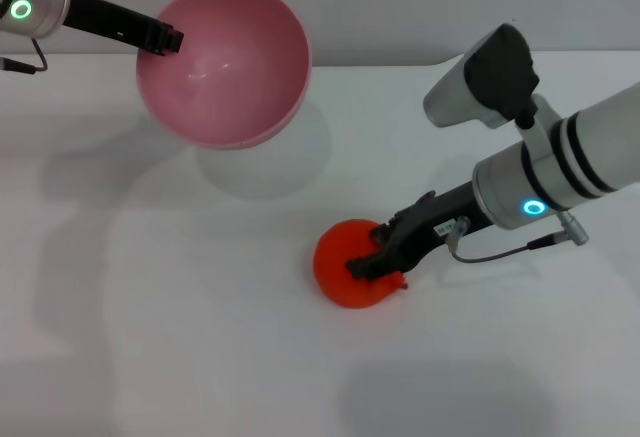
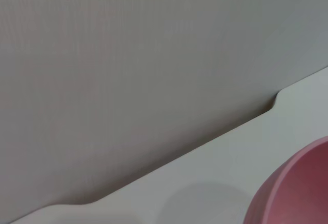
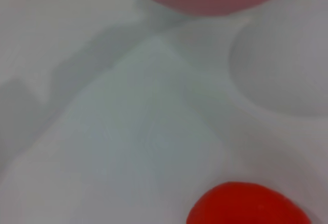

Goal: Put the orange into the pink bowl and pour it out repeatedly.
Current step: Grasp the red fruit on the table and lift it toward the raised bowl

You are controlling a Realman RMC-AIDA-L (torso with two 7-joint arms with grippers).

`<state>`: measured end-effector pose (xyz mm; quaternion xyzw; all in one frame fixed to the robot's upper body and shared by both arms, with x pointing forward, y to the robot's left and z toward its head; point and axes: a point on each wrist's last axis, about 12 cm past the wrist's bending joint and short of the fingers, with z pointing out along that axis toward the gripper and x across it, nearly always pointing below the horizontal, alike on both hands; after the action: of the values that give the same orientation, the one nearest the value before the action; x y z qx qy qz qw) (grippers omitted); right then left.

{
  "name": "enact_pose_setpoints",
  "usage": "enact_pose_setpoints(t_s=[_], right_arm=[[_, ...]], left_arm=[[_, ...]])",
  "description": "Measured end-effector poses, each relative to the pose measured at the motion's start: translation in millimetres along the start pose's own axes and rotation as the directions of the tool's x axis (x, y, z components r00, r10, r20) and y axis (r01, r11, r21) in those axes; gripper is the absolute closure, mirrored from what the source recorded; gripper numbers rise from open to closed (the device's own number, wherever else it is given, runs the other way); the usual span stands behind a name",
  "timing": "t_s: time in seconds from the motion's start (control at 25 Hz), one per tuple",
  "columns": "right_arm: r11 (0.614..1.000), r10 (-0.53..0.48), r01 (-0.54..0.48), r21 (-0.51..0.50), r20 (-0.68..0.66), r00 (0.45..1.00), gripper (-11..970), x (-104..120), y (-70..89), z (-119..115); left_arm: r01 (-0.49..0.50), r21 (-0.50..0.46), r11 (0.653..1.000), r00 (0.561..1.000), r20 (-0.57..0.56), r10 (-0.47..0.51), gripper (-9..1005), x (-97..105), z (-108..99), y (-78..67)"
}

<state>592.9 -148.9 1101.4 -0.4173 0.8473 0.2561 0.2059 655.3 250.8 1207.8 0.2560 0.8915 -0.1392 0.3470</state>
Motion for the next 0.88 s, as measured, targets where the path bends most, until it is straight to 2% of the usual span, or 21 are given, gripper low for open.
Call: enact_pose_setpoints(t_s=[0.52,0.72,0.88], right_arm=[[1.000,0.007,-0.007,0.011,0.020,1.000,366,1.4,-1.7,4.2],[1.000,0.003,-0.003,0.014,0.020,1.000,600,1.1,-2.4,3.6],[1.000,0.008,-0.008,0.020,0.024,1.000,736,1.4,-4.5,1.8]], left_arm=[[0.001,0.002,1.000,1.000,0.004,-0.001,957,0.5,1.8,-1.5],[0.000,0.004,1.000,1.000,0.004,0.000,957,0.4,2.2,-2.3],[-0.001,0.004,1.000,1.000,0.006,0.001,957,-0.2,2.4,-2.7]])
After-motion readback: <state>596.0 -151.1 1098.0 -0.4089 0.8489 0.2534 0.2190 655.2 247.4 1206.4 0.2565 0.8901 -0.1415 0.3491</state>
